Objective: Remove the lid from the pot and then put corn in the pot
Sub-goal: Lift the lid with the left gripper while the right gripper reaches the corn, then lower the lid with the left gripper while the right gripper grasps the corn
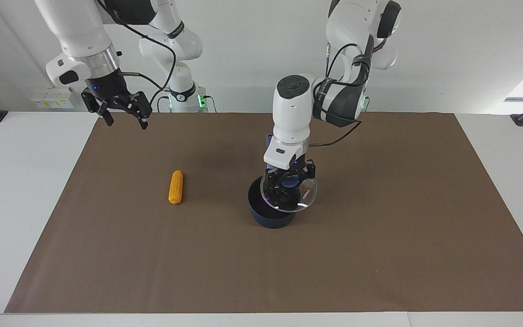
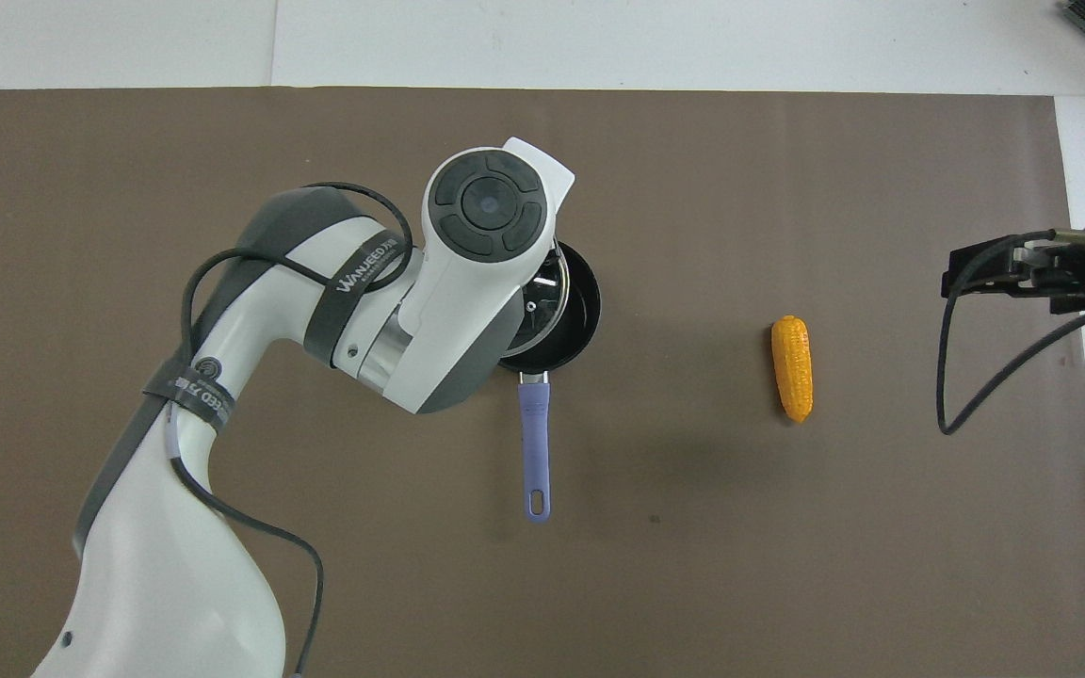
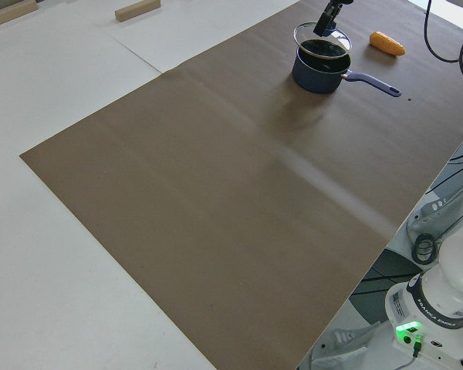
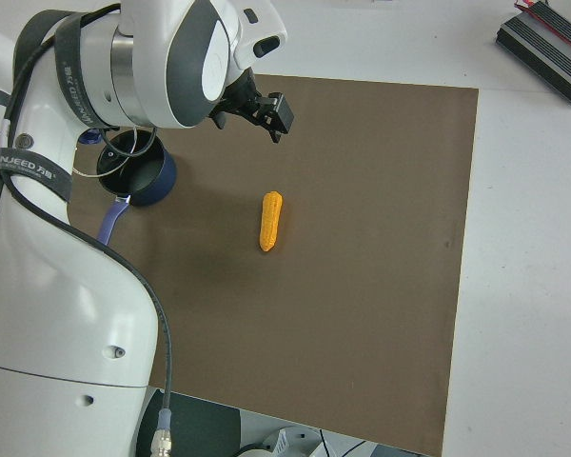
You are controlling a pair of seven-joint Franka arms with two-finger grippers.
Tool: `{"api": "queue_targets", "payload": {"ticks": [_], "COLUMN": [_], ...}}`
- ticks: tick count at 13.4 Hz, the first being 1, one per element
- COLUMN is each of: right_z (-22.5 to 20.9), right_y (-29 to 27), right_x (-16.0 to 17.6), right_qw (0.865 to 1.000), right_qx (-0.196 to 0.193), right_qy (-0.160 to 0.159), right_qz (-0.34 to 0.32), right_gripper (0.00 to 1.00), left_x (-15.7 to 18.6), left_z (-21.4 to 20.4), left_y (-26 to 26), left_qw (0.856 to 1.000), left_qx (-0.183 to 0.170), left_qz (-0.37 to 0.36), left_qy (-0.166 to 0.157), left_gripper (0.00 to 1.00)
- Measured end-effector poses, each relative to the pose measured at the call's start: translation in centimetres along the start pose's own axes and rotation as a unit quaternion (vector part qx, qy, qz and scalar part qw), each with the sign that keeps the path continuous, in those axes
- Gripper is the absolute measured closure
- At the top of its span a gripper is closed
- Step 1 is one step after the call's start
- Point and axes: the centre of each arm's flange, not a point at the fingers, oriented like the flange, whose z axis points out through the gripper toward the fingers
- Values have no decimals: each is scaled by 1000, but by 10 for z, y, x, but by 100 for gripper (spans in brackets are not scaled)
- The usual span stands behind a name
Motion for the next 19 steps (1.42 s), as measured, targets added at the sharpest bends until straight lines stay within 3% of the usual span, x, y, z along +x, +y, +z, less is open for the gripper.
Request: {"api": "queue_targets", "payload": {"ticks": [3, 8, 12, 14, 15, 19], "right_z": [75, 190, 235, 257, 268, 306], "right_y": [1, 6, -11, -24, -30, -38], "right_x": [1, -21, -37, -41, -42, -36], "right_qw": [1000, 1000, 1000, 999, 999, 998], "right_qx": [-2, -3, -6, -8, -9, -8], "right_qy": [-11, -13, -23, -33, -34, -25], "right_qz": [1, 1, -17, -29, -34, -52], "right_gripper": [0, 0, 1, 6, 15, 16], "left_x": [35, 79, 117, 130, 134, 135], "left_z": [-18, -18, -8, -2, 3, 27], "left_y": [-51, -135, -223, -261, -279, -338], "left_qw": [1000, 998, 995, 994, 993, 992], "left_qx": [2, 13, -6, -6, -6, -10], "left_qz": [-13, 36, 57, 64, 69, 87], "left_qy": [-8, -48, -84, -90, -93, -93], "left_gripper": [58, 58, 58, 58, 58, 58]}}
